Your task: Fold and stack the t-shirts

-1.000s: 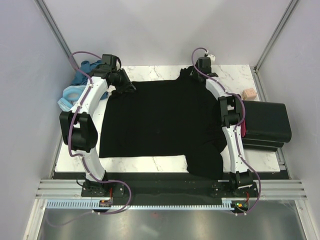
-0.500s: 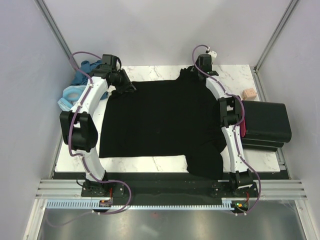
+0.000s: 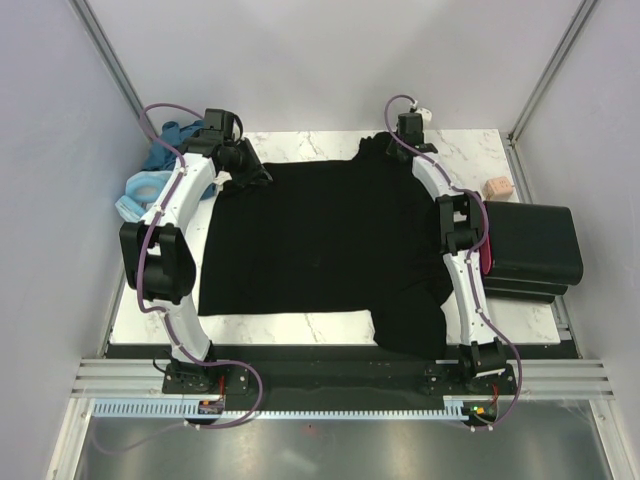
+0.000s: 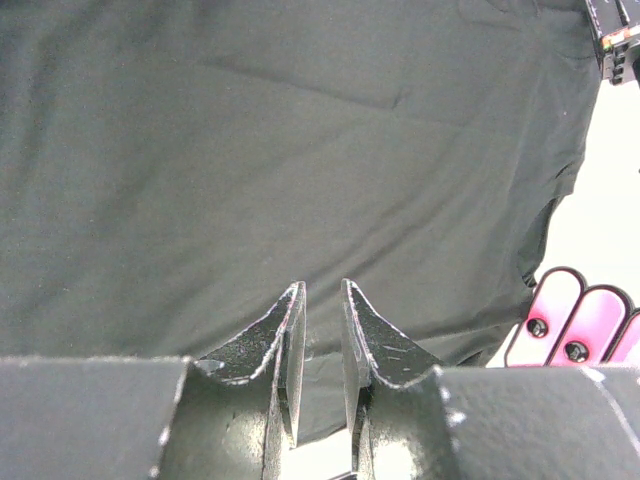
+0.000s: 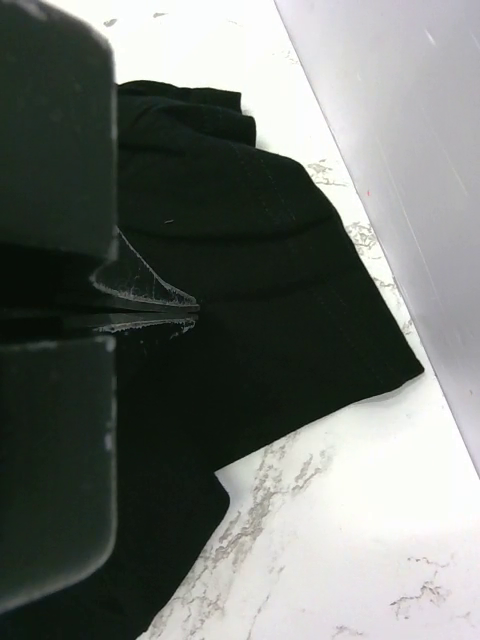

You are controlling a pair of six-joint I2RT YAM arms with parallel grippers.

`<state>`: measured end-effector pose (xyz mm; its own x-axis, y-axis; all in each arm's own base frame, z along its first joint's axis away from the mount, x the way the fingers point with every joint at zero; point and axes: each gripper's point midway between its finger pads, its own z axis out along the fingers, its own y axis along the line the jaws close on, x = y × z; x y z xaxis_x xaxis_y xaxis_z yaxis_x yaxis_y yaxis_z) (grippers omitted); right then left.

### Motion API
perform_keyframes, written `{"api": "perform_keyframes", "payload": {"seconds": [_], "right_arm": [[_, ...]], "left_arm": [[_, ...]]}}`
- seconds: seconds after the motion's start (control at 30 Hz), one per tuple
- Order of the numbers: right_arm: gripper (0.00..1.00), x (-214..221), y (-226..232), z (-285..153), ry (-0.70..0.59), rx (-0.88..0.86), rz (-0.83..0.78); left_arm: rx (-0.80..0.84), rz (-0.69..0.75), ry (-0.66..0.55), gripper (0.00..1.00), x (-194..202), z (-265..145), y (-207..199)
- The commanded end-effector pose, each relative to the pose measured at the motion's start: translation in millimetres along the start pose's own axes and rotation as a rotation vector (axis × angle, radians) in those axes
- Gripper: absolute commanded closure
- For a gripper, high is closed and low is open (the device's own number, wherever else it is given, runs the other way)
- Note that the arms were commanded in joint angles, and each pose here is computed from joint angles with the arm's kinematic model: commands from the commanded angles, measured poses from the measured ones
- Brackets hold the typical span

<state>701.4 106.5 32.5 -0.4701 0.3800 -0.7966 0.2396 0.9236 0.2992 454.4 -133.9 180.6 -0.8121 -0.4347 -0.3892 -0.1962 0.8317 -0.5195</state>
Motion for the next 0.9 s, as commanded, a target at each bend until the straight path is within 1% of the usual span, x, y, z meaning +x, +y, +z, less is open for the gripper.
{"api": "perform_keyframes", "payload": {"seconds": [0.0,0.07,0.1,0.2,0.3,0.37,0.43,0.47,0.5,0.53,0.6,0.63,0.67,0.73,0.87], "right_arm": [[1.00,-12,8,-6,-0.016,-0.031,0.009],[1.00,-14,6,-8,-0.031,-0.030,0.017],[1.00,-29,14,-13,-0.069,-0.054,0.027],[1.00,-48,24,-23,-0.116,-0.078,0.038],[1.00,-61,32,-33,-0.133,-0.095,0.034],[1.00,-57,26,-36,-0.114,-0.070,0.016],[1.00,-65,28,-47,-0.138,-0.073,-0.003],[0.89,-55,20,-45,-0.127,-0.062,-0.034],[0.81,-67,24,-50,-0.165,-0.078,-0.038],[0.74,-66,26,-49,-0.168,-0.080,-0.049],[0.56,-71,26,-46,-0.185,-0.079,-0.073],[0.54,-71,27,-45,-0.190,-0.079,-0.080],[0.56,-76,29,-44,-0.203,-0.079,-0.082],[0.59,-71,26,-39,-0.196,-0.069,-0.076],[0.58,-68,24,-37,-0.207,-0.046,-0.074]], "left_arm": [[0.014,0.004,0.007,0.73,0,0,-4],[0.009,0.003,0.014,0.73,3,1,-2],[0.009,0.005,0.012,0.73,3,0,-1],[0.008,0.004,0.017,0.73,5,0,0],[0.006,0.001,0.019,0.73,6,0,1],[0.008,-0.001,0.017,0.73,5,1,0],[0.009,-0.005,0.021,0.73,6,1,0],[0.011,-0.003,0.021,0.73,6,1,0],[0.009,-0.005,0.023,0.74,7,1,1],[0.011,-0.003,0.023,0.74,7,1,0],[0.014,-0.001,0.021,0.74,8,1,0],[0.016,0.004,0.019,0.74,8,1,0],[0.018,0.006,0.014,0.74,7,2,0],[0.019,0.006,0.016,0.74,8,3,1],[0.019,0.009,0.016,0.75,10,3,2]]}}
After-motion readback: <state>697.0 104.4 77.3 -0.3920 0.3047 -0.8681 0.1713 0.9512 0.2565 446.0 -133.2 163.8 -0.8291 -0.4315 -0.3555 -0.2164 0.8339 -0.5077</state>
